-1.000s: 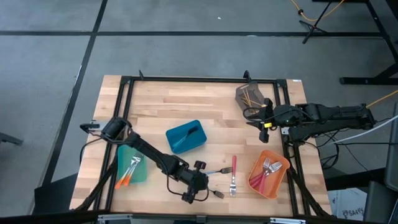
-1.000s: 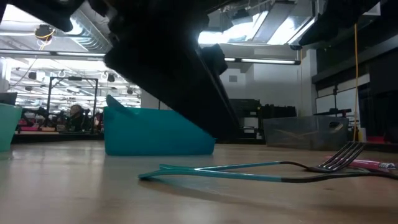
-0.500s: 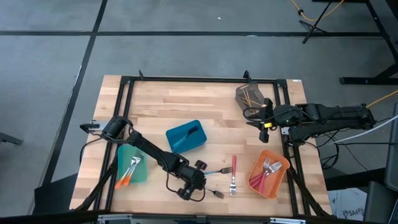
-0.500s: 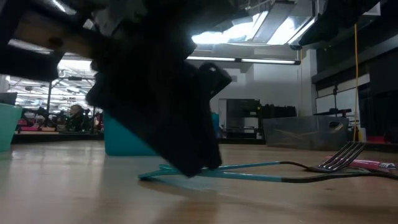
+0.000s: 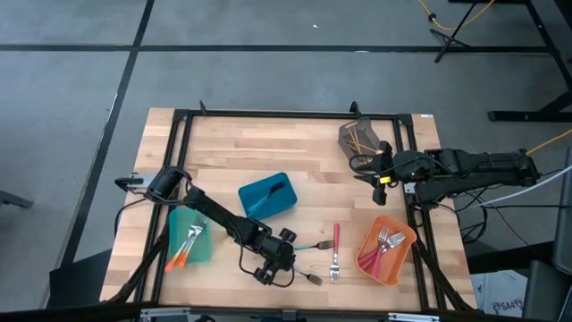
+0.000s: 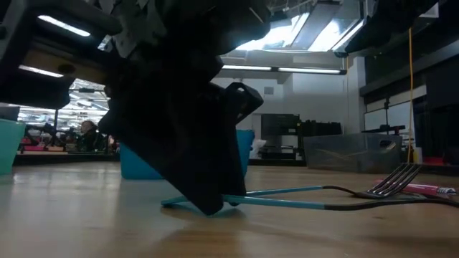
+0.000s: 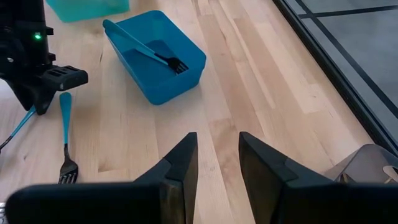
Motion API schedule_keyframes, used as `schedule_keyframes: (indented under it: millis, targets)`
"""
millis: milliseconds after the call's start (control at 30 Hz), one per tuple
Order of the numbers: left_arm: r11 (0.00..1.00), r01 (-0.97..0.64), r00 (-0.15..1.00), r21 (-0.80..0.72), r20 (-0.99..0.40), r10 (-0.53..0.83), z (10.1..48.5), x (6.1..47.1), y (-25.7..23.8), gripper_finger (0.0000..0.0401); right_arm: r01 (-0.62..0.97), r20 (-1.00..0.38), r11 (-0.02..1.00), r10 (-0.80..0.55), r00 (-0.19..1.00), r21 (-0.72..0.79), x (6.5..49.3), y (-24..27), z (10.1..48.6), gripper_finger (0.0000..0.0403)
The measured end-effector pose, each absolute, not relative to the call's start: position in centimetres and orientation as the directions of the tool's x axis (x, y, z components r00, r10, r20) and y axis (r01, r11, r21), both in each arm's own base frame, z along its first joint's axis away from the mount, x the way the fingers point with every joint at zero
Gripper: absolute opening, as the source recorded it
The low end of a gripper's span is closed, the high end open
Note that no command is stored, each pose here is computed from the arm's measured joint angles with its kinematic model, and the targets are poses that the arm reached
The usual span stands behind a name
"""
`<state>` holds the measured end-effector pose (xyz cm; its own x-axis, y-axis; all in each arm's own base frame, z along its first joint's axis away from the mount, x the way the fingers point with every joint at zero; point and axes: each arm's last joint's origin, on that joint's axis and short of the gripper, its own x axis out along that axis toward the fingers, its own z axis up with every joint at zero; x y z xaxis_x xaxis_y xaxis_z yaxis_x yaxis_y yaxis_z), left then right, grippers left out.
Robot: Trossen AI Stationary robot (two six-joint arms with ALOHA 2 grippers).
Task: Sort silverware by color (type)
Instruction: Put the bottom blue fork into the dark blue bin
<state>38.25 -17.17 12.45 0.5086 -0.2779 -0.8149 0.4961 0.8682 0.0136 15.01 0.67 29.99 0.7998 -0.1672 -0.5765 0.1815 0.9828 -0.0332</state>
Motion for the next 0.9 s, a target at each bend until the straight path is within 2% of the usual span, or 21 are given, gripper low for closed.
schedule_keyframes:
  millis: [367,533,733,900]
  targets:
    - [0.874,0.485,0.469,0.004,-0.845,-0.256,12.3,38.0,-16.7,0.0111,0.182,-0.577,0.983,-0.167,0.8,-0.033,15.0,0.7,30.0,0.0104]
    - [0.888,0.459,0.461,-0.01,-0.852,-0.248,12.5,37.8,-16.6,0.0088,0.181,-0.577,0.983,-0.167,0.8,-0.033,15.0,0.7,30.0,0.0104]
    - [0.927,0.372,0.373,-0.052,-0.906,-0.2,12.7,36.7,-16.3,0.0053,0.181,-0.578,0.983,-0.167,0.799,-0.034,15.0,0.7,30.0,0.0104]
    - [0.947,0.31,0.302,-0.08,-0.937,-0.177,12.6,35.9,-16.2,0.0049,0.182,-0.578,0.983,-0.167,0.799,-0.034,15.0,0.7,30.0,0.0104]
